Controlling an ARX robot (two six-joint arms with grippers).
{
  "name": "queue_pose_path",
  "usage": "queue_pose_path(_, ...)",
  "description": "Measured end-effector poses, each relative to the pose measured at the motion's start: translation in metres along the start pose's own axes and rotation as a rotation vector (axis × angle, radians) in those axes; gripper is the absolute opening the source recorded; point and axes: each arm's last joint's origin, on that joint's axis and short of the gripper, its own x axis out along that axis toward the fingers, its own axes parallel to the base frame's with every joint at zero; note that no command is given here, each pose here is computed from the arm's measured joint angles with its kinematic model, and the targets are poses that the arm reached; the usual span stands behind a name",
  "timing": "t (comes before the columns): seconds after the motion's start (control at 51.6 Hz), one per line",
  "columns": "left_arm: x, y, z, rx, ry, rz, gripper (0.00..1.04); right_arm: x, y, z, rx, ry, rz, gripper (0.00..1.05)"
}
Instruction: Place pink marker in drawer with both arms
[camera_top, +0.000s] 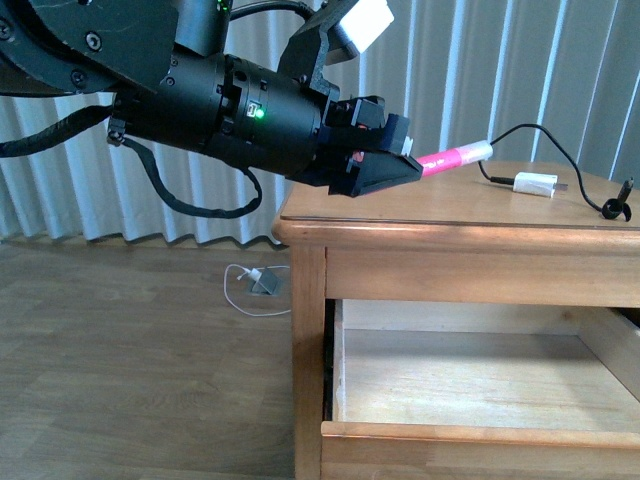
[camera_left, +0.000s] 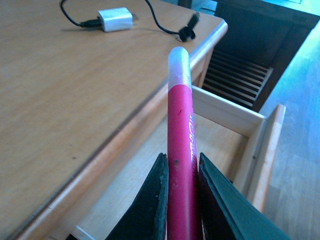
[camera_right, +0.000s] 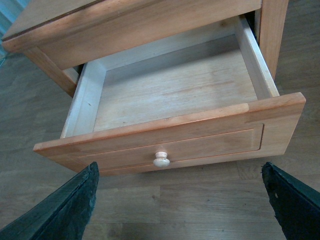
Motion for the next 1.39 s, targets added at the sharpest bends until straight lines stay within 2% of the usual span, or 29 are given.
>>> queue_pose_path(0.291,0.026,-0.026,-0.044,0.017,0.117,-0.019,0.15,0.0,0.0,0.0,0.0,0.0,0.0,0.96)
queue_pose_path(0.484,0.052,-0.033,-0.071,0.031,0.178,0.018,0.15,0.0,0.0,0.0,0.0,0.0,0.0,0.96)
queue_pose_path(0.639,0.066,-0.03,-0.089,0.04,0.214,0.103,0.16,0.0,0.0,0.0,0.0,0.0,0.0,0.96)
queue_pose_path(0.852,0.068,-0.032,-0.088,0.054,0.211,0.128,0.5,0.0,0.0,0.0,0.0,0.0,0.0,0.96)
queue_pose_path(0.969,0.065,-0.034,-0.083,0.075,0.21,0.191,0.68,0.0,0.0,0.0,0.0,0.0,0.0,0.96)
queue_pose_path(1.182,0.027,-0.035,-0.053,0.083,0.194,0.427,1.01,0.0,0.0,0.0,0.0,0.0,0.0,0.96)
queue_pose_path(1.395,-0.054,-0.033,-0.026,0.011,0.082,0.618,0.99,0.0,0.0,0.0,0.0,0.0,0.0,0.96)
